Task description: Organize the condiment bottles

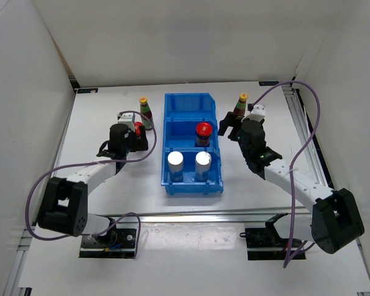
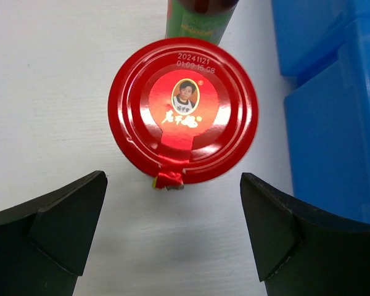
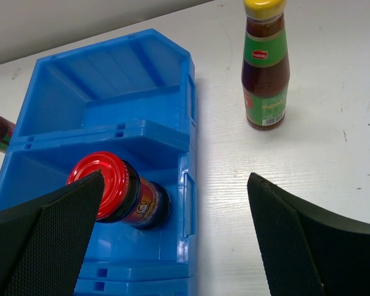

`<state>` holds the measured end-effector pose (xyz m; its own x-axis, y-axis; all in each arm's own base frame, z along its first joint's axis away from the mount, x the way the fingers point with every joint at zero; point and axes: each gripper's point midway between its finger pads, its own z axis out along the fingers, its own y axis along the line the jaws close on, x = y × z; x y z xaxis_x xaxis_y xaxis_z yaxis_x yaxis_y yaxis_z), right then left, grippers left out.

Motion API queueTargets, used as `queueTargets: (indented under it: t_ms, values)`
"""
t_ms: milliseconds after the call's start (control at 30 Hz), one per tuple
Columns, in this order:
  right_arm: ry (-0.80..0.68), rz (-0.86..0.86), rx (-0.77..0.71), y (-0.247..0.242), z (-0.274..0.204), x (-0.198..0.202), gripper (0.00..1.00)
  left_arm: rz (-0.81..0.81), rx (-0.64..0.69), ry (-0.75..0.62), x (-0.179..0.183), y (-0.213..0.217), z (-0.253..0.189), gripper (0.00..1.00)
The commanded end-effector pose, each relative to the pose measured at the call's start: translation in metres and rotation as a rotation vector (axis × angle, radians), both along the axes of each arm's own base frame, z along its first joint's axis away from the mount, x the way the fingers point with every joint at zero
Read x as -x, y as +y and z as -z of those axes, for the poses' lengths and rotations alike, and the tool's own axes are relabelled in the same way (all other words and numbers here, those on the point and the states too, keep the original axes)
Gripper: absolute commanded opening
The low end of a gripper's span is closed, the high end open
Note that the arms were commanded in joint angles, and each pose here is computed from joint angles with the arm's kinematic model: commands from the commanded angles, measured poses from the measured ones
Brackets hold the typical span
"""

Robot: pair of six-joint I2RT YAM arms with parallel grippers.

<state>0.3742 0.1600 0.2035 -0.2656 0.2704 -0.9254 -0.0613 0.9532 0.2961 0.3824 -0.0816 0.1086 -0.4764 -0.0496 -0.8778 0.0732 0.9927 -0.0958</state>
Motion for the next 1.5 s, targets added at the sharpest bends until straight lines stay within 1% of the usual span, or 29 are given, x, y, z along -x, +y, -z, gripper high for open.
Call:
queueTargets:
  t_ms: [0,233,267,433,500,633,700,800,933,967,1167,1200,1300,1333,1400,1467]
  values:
    - [-0.039,0.017,-0.041,-0.002,-0.014,-0.004,1.00,-0.029,0.005,0.000,-0.014,0.002,-0.010,1.00]
    - [-0.044,0.007,-0.059,-0.001,-0.016,-0.006,1.00,-0.037,0.004,-0.013,-0.030,0.000,-0.013,1.00]
    - [-0.034,-0.004,-0.056,0.001,-0.012,-0.006,1.00,-0.037,0.009,-0.033,-0.034,-0.001,-0.020,1.00]
    - [-0.025,-0.003,-0.054,-0.001,-0.009,-0.008,1.00,-0.057,0.006,-0.061,-0.039,0.002,-0.023,1.00]
    - [-0.024,-0.001,-0.063,0.000,-0.009,-0.008,1.00,-0.057,0.001,-0.040,-0.040,0.002,-0.015,1.00]
    - [-0.015,-0.010,-0.060,0.002,-0.005,-0.008,1.00,-0.060,-0.009,-0.058,-0.049,0.002,-0.020,1.00]
    - [-0.006,-0.010,-0.056,0.002,-0.001,-0.009,1.00,-0.060,-0.013,-0.044,-0.052,0.001,-0.014,1.00]
    - [0.003,-0.018,-0.054,0.004,0.002,-0.009,1.00,-0.097,-0.018,-0.056,-0.058,0.006,-0.019,1.00]
    - [-0.002,-0.025,-0.069,0.007,-0.002,-0.010,1.00,-0.102,-0.025,-0.075,-0.061,0.007,-0.025,0.99]
    - [0.006,-0.025,-0.064,0.007,0.001,-0.011,1.00,-0.102,-0.019,-0.097,-0.066,0.006,-0.033,0.99]
    - [0.007,-0.034,-0.066,0.009,0.002,-0.010,1.00,-0.084,-0.014,-0.085,-0.068,0.002,-0.028,0.89]
    - [0.007,-0.025,-0.066,0.005,0.002,-0.012,1.00,-0.084,-0.013,-0.085,-0.068,0.002,-0.028,0.85]
    - [0.007,-0.025,-0.066,0.005,0.002,-0.012,1.00,-0.066,-0.007,-0.074,-0.065,-0.001,-0.024,0.79]
    - [0.007,-0.025,-0.066,0.005,0.002,-0.012,1.00,-0.058,-0.006,-0.064,-0.063,-0.002,-0.020,0.74]
    - [0.008,-0.023,-0.075,0.005,0.001,-0.012,1.00,-0.049,0.001,-0.075,-0.063,-0.004,-0.025,0.67]
    - [0.009,-0.022,-0.077,0.004,0.002,-0.013,1.00,-0.049,0.001,-0.075,-0.060,-0.003,-0.025,0.66]
